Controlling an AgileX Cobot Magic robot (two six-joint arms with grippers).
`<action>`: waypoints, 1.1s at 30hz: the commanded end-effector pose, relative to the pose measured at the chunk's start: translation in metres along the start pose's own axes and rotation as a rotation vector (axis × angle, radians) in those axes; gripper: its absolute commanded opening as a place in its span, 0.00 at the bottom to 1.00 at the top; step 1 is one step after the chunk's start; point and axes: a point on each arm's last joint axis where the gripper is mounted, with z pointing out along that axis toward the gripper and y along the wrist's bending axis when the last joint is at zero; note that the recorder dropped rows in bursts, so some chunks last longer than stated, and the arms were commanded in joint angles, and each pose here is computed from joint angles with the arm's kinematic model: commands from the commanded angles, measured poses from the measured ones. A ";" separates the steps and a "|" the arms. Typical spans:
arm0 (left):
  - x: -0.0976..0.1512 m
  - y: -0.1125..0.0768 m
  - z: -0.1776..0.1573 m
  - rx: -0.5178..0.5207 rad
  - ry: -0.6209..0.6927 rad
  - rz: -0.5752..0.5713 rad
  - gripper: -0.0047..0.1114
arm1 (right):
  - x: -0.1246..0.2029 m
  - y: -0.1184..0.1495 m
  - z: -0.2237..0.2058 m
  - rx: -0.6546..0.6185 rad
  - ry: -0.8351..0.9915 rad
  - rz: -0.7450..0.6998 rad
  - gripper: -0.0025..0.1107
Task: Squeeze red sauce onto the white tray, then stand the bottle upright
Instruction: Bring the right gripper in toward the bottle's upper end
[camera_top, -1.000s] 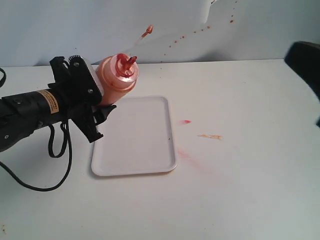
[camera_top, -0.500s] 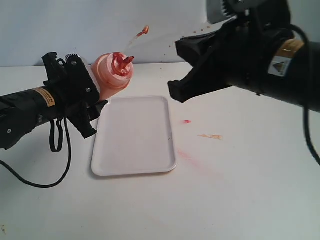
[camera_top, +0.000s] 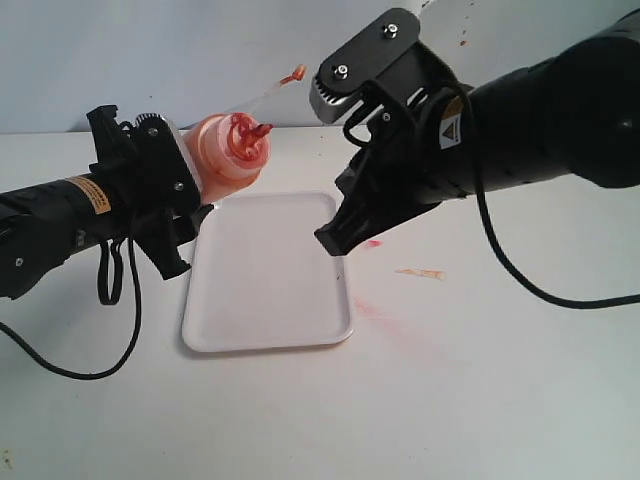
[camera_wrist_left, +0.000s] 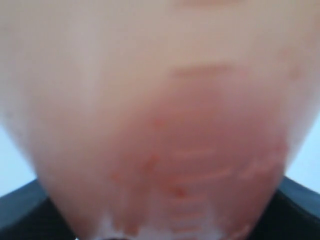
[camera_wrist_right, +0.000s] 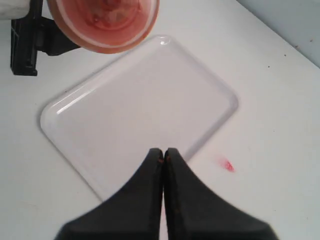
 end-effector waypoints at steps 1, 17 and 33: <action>-0.004 0.008 0.000 -0.046 -0.025 -0.019 0.04 | -0.011 -0.002 -0.002 0.019 -0.094 -0.009 0.02; -0.004 0.008 0.000 -0.046 -0.025 -0.019 0.04 | -0.043 -0.010 -0.011 0.096 -0.524 0.147 0.02; -0.006 0.010 -0.001 -0.064 -0.038 0.011 0.04 | -0.038 -0.009 -0.009 0.102 -0.529 0.137 0.02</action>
